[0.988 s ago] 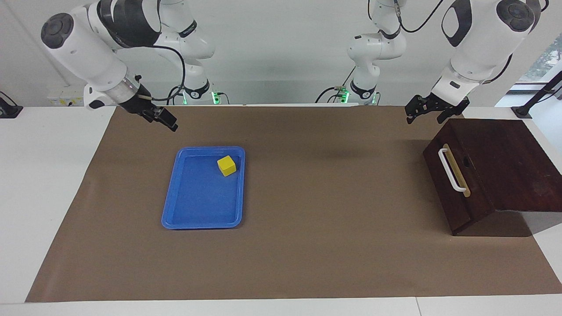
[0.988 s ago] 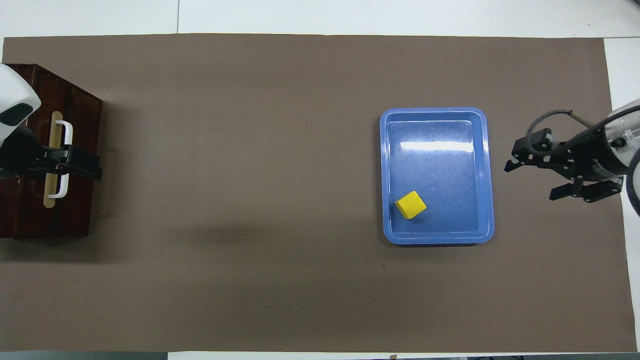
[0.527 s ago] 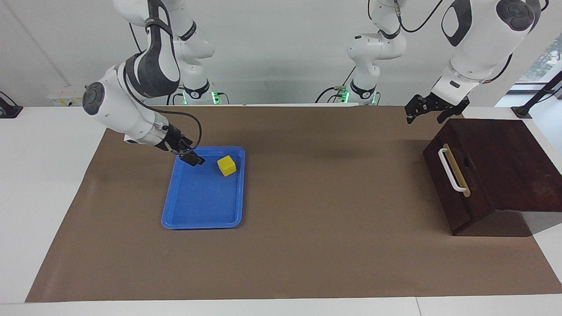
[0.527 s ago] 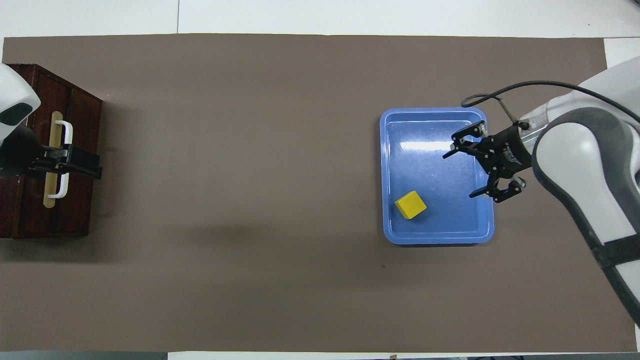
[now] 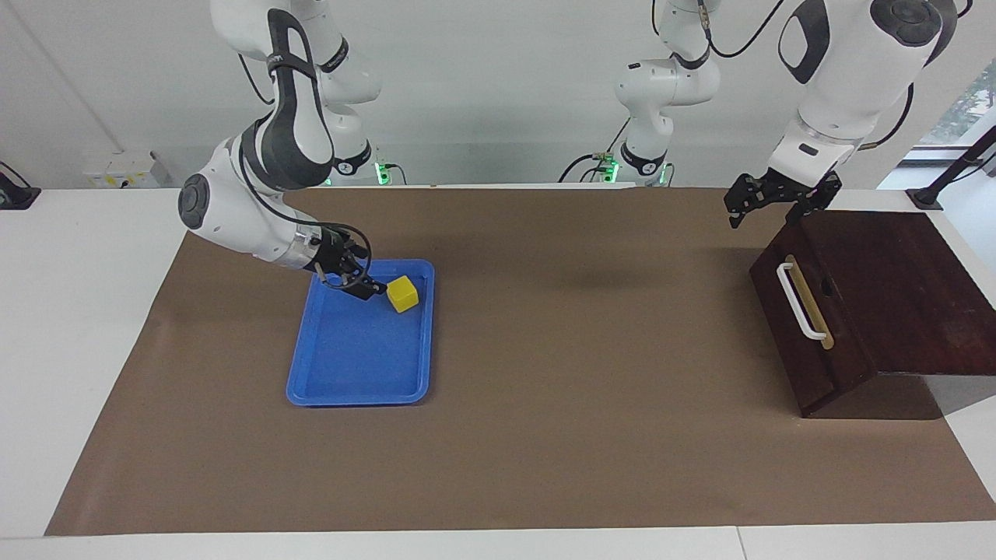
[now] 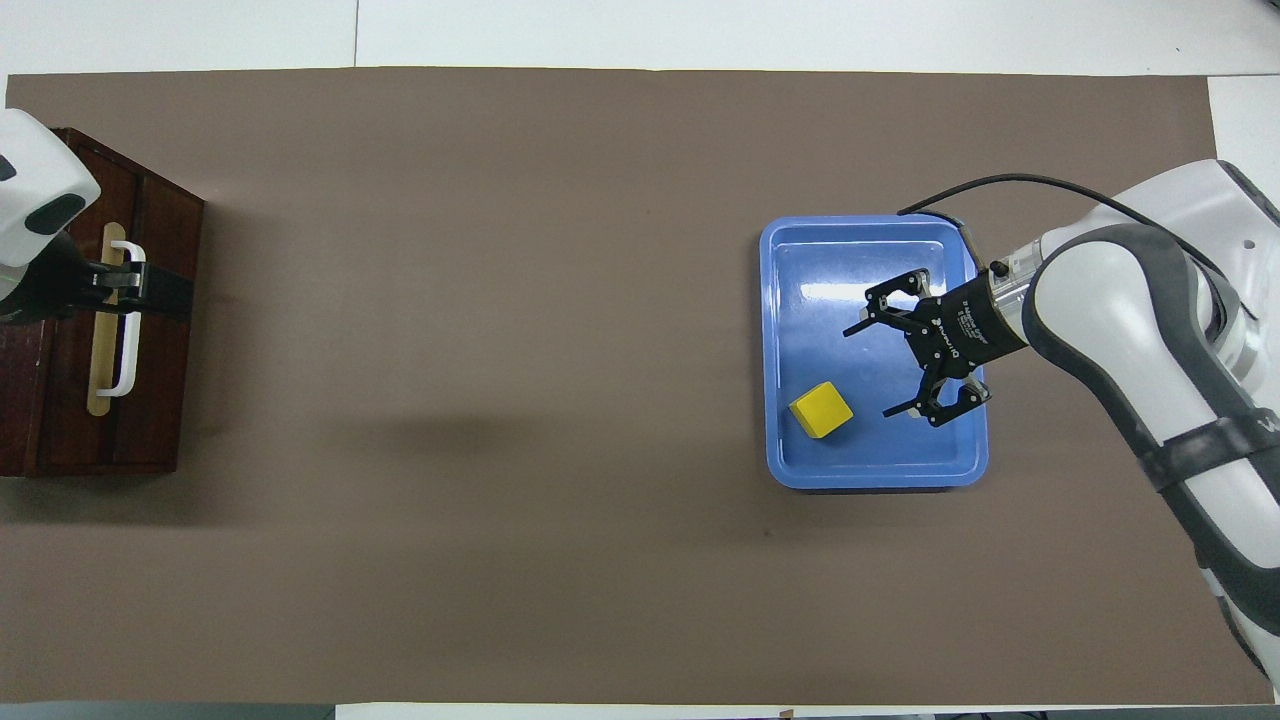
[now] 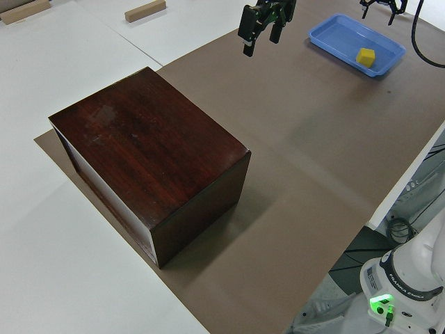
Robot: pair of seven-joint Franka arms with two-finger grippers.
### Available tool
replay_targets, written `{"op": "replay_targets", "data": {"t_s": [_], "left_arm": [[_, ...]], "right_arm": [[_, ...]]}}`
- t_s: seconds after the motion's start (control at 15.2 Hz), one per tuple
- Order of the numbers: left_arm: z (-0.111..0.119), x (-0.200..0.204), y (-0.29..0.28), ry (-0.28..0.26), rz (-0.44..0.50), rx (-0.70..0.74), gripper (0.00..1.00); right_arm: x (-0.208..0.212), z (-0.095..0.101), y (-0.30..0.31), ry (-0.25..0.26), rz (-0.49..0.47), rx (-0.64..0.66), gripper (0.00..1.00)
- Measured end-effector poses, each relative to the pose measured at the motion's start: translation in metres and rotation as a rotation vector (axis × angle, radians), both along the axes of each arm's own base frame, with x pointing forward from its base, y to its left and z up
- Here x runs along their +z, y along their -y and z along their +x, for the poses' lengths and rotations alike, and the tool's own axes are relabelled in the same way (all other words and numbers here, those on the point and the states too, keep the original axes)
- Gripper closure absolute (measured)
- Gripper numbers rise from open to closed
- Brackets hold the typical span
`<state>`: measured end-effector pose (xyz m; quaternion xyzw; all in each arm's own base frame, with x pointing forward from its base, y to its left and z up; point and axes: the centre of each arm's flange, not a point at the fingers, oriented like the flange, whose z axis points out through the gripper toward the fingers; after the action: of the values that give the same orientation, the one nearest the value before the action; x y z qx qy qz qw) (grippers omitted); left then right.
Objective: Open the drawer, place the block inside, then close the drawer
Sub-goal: 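Move the right gripper over the yellow cube in the blue tray, then pull the drawer open with the left gripper while the right gripper descends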
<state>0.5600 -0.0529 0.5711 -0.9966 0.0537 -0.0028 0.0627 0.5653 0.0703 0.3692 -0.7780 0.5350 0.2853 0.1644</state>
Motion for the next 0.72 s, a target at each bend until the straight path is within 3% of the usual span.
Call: {"op": "replay_targets", "data": {"t_s": [0.33,0.53,0.72], "left_arm": [[0.042,-0.073,-0.008,0.021,0.141,-0.069,0.0],[0.068,-0.112,-0.018,0.061,0.188,-0.107,0.0],[0.076,-0.136,-0.043,0.089,0.215,-0.112,0.0]], "right_arm": [[-0.037,0.013,0.002,-0.025,0.031,-0.068,0.0],[-0.049,0.022,0.002,-0.034,0.033,-0.072,0.0],[-0.057,0.03,0.0,-0.039,0.035,-0.069,0.0]]}}
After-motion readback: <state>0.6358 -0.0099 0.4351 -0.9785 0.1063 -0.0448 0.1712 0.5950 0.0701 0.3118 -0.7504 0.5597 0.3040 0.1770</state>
